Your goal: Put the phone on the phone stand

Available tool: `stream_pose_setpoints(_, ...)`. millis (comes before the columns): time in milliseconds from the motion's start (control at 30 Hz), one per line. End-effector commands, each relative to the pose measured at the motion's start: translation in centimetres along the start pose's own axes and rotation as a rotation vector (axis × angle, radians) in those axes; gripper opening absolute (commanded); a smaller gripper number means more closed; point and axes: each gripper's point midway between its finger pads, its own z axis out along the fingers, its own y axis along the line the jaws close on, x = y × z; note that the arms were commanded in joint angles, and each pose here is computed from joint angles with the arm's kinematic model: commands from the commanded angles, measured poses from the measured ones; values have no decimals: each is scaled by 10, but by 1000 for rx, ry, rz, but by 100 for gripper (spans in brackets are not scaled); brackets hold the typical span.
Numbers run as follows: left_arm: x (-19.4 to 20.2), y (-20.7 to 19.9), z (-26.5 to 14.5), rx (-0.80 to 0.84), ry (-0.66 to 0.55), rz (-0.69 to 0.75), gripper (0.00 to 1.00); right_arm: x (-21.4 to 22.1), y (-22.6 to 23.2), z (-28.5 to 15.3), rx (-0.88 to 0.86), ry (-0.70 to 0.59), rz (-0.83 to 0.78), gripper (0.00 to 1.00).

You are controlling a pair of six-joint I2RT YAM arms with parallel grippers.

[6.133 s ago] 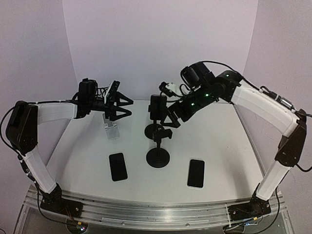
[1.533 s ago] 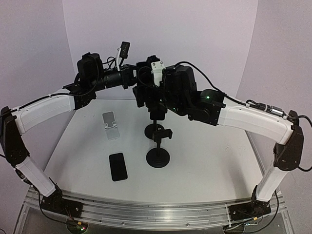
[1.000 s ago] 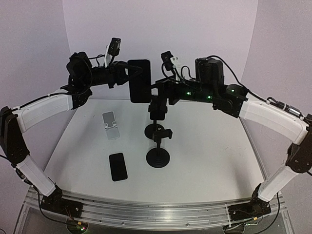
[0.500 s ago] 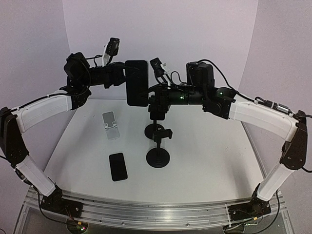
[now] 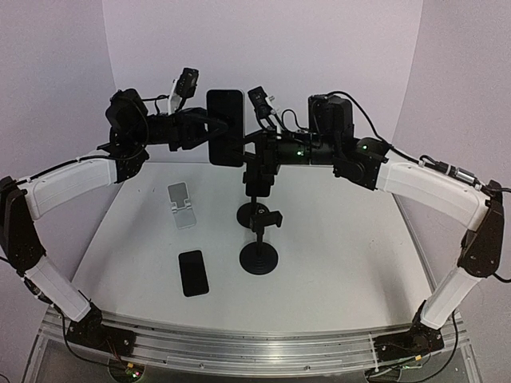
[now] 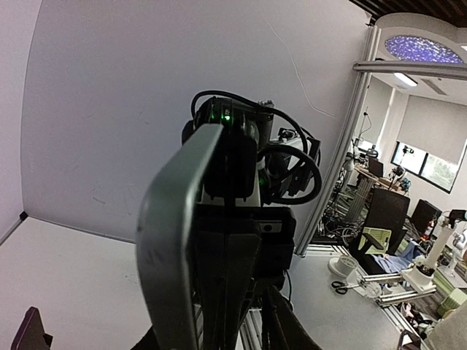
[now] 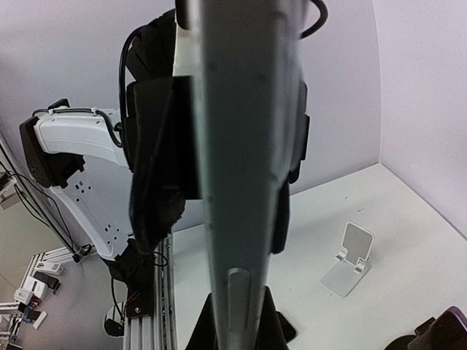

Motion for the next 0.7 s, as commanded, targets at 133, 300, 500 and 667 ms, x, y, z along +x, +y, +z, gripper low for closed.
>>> stream_pose_setpoints(133,-18,-11,3,4,-13,67,20,-25,7,0,-24,-21,-73,0)
stream_pose_setpoints(300,-14,-13,5,27,7,60,19,-14,7,2,-33,54,-104,0)
stream_pose_setpoints(500,-9,-17,5,48,34,63,7,-15,8,-5,-13,83,-138,0)
stream_pose_setpoints(667,-7,-19,5,70,51,72,0,-11,6,-4,-10,119,-134,0)
